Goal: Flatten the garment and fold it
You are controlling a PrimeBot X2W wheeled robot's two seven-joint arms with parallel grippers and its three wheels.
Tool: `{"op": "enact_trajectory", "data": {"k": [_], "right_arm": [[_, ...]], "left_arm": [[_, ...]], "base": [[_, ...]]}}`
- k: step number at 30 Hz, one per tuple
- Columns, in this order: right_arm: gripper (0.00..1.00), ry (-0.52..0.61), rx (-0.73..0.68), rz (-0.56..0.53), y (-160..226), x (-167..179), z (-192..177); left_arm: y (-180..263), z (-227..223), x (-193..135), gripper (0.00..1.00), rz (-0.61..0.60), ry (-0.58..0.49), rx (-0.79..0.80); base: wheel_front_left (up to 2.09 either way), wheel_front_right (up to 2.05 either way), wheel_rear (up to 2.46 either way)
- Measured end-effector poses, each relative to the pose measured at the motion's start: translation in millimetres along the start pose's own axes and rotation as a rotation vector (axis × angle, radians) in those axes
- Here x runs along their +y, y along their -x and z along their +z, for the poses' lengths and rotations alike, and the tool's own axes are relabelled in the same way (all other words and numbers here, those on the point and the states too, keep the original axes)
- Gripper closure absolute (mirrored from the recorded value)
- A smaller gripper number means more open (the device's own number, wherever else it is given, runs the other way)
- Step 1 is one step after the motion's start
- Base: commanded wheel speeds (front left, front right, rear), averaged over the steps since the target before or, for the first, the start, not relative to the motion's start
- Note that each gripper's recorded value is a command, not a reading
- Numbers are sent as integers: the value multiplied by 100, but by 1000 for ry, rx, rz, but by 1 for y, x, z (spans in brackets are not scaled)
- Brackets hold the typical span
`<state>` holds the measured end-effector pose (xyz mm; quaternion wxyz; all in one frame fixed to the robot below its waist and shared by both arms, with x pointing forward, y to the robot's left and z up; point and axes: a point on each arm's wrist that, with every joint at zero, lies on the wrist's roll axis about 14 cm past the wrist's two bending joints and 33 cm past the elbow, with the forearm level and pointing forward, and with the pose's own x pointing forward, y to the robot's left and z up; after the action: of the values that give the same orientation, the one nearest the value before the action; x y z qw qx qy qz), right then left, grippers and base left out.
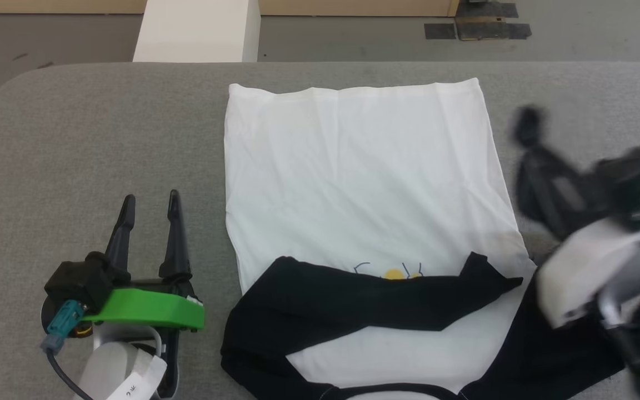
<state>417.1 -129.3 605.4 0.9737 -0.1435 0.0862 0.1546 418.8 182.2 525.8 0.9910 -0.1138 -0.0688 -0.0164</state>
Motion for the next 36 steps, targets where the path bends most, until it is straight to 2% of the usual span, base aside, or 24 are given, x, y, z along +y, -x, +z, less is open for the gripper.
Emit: {"op": "enact_trajectory", "data": {"k": [9, 16, 23, 36], "right_arm": [[100, 62, 66, 384, -23, 121, -18], [100, 47, 133, 571, -29, 186, -43], [100, 72, 178, 695, -31, 233, -63], [100, 89, 340, 834, -27, 277, -116]], "left_arm": [[6, 0, 8, 0, 29, 1, 4], [9, -2, 14, 0, 48, 4, 9], [11, -5, 18, 0, 65, 9, 18], [13, -15, 28, 0, 83, 7, 45]], "base": [[0, 0, 0], [0, 0, 0], [0, 0, 0], [0, 0, 0]]}}
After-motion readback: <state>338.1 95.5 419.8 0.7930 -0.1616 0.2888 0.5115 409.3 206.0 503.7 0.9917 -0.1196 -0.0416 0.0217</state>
